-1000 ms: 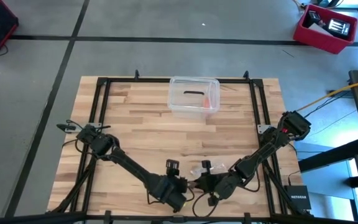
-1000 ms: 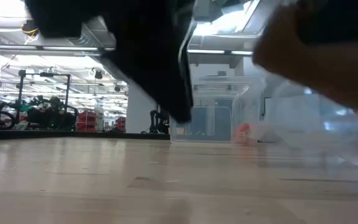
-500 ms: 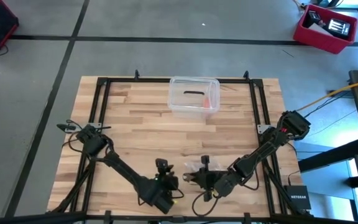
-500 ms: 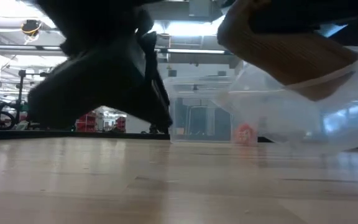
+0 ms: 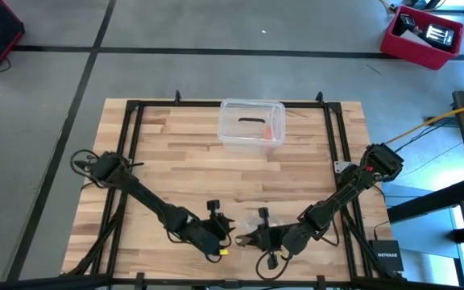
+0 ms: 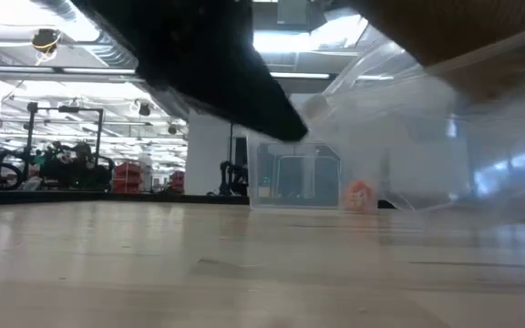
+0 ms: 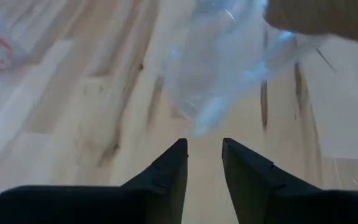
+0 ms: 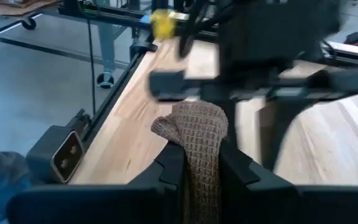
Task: Roll bandage
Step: Put the brown bandage into the transparent zip bag
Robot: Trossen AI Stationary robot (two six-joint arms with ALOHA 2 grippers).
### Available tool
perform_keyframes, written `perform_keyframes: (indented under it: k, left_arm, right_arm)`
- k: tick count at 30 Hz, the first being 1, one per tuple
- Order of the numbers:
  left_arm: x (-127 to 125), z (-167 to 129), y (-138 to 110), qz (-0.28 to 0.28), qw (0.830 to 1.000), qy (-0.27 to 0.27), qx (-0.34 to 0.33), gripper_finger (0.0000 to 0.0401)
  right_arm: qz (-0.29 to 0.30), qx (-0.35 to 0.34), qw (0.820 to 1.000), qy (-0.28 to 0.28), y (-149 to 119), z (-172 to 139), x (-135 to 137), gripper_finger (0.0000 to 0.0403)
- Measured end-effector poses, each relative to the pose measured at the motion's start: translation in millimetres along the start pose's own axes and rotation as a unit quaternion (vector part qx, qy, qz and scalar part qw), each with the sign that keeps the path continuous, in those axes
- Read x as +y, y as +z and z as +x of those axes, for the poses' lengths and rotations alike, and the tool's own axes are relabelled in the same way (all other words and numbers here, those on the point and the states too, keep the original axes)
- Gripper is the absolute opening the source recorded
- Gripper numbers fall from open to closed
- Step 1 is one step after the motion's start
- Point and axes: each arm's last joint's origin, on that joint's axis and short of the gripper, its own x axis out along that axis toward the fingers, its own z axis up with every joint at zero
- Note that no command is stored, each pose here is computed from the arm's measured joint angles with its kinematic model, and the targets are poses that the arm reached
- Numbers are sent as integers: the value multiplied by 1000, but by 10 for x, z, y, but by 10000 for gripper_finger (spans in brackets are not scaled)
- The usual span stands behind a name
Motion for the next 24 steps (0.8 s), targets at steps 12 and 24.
perform_keyframes:
  k: [12, 24]
  left_arm:
    - [17, -93, 58, 20, 999, -16, -27, 95]
    - [27, 70, 62, 74, 996, -8, -53, 91]
  right_arm:
    - [2, -4, 1000, 5, 8, -5, 12, 55]
    - [5, -8, 1000, 6, 17, -5, 13, 55]
